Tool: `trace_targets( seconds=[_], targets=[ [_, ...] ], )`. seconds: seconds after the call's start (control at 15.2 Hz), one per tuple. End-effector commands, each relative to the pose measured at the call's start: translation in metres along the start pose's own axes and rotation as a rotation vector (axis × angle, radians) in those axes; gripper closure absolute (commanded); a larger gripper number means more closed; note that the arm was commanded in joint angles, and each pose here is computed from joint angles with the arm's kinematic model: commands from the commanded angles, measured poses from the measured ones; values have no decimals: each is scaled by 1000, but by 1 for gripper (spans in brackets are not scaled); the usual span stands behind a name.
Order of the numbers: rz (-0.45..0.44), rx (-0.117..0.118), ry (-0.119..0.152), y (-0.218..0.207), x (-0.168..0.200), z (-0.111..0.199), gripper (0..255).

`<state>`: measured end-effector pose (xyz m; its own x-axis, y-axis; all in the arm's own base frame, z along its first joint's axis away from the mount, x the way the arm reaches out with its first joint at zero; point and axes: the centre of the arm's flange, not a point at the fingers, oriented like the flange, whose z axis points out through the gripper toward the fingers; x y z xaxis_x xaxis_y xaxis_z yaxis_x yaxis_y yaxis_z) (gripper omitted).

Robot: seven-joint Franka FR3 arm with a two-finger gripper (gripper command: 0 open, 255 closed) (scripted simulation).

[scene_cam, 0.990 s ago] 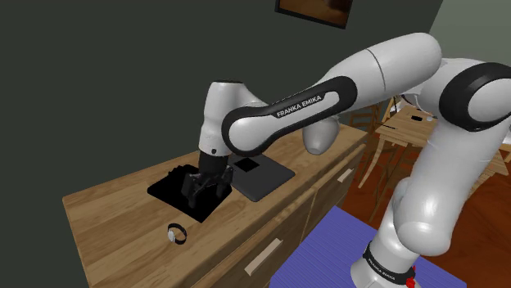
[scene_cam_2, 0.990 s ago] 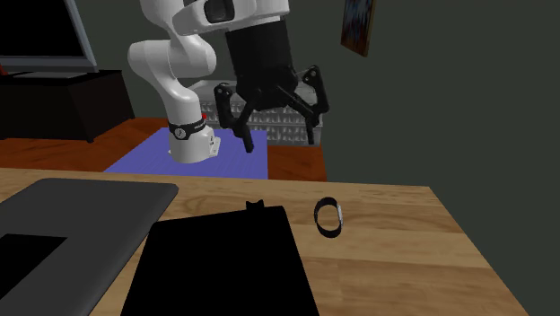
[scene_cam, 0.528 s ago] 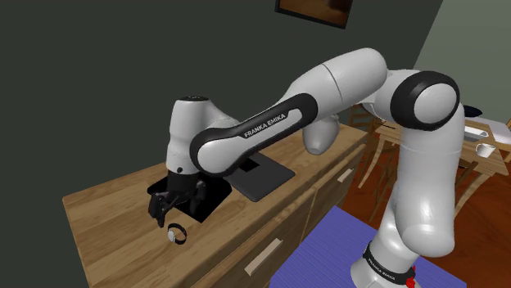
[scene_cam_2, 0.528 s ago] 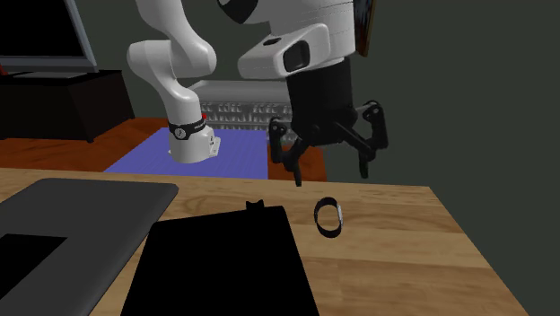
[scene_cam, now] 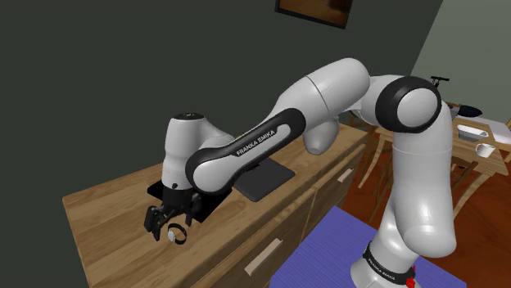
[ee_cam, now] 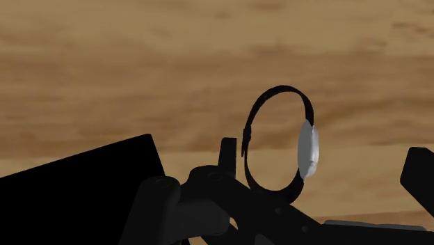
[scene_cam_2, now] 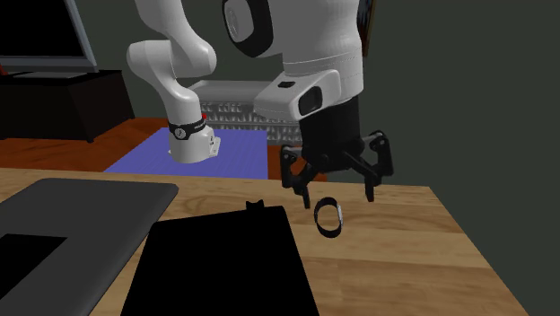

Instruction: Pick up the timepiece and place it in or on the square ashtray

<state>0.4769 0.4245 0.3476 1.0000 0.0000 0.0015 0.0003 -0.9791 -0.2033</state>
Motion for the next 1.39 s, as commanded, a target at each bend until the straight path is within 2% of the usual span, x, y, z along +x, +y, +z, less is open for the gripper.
trace_targets(
  seconds=[0.0, 0.4, 0.46, 1.06, 1.32],
  targets=[
    [0, 0, 0, 0, 0, 3, 0],
    [0, 0, 0, 0, 0, 3, 0],
    [0, 0, 0, 0, 0, 3, 255],
    [0, 0, 0, 0, 0, 3, 255],
    [0, 0, 0, -4, 0, -18, 255]
  ],
)
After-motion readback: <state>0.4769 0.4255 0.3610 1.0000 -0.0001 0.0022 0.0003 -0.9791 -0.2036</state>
